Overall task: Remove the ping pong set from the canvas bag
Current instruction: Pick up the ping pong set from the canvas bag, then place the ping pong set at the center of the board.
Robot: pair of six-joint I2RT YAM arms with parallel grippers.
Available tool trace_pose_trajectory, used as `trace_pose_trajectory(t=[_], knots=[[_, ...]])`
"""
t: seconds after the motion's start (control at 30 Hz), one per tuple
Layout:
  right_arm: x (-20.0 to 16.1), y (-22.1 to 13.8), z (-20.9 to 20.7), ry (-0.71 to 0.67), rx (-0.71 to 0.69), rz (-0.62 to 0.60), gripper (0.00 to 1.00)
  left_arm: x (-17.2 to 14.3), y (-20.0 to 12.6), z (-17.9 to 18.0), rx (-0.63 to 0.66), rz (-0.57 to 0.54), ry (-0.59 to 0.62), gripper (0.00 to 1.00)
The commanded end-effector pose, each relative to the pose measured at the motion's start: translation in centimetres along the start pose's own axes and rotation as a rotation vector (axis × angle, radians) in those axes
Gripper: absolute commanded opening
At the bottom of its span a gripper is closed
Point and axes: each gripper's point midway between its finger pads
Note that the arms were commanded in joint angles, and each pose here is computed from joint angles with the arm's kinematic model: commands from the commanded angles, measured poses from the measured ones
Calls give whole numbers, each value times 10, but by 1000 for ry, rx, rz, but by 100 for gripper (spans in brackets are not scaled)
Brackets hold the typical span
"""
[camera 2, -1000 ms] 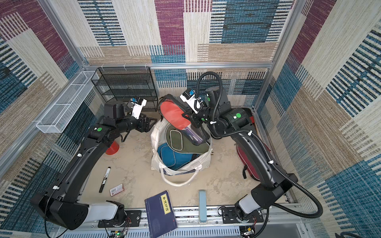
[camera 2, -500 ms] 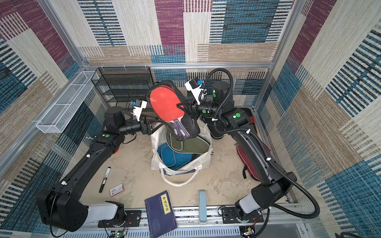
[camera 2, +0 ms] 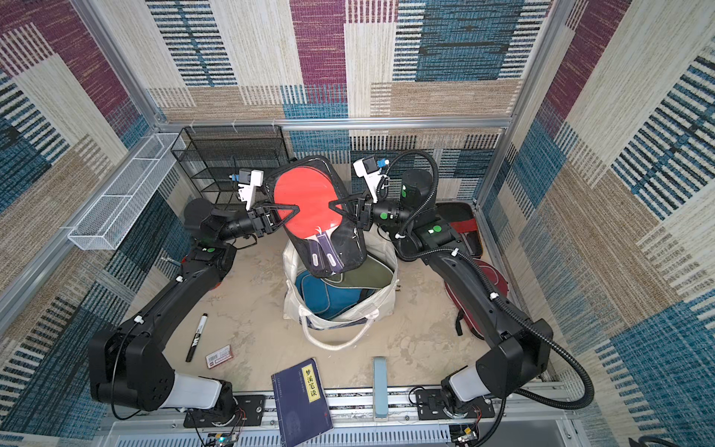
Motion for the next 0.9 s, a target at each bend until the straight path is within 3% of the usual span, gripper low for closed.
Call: trace_pose_trajectory(t=[0.0, 0.03, 0.1, 0.13, 0.17, 0.2, 0.33, 0.5, 0.63, 0.87], knots=[[19, 0, 25, -97, 77, -37, 9, 24, 0, 0, 65, -54, 28, 0], [21, 1, 23, -107, 58, -35, 24, 30, -1, -3, 79, -44, 44, 0], [27, -1, 18, -136, -7, -34, 64, 49, -6, -10, 144, -22, 112, 0], [29, -4, 13, -148, -52, -36, 77, 60, -10, -13, 191, -12, 162, 0], [31, -7, 7, -161, -100, -37, 95, 72, -15, -16, 255, 5, 222, 0], [31, -10, 4, -170, -132, -35, 99, 83, -19, -16, 318, 23, 277, 0], [27, -22, -12, -180, -233, -32, 99, 111, -41, 7, 577, 144, 414, 0], [15, -32, -17, -182, -264, -28, 99, 106, -68, 63, 806, 307, 449, 0], [7, -38, -19, -190, -279, -19, 99, 84, -69, 103, 821, 371, 424, 0], [-3, -41, -22, -186, -280, -11, 99, 59, -51, 152, 747, 379, 360, 0]])
Point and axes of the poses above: each gripper's point midway between its finger pads, its own y axis out along the fingers, its own z axis along the line the jaws close on, x = y × z, and after that the axes turned 6 degrees about y, right-handed
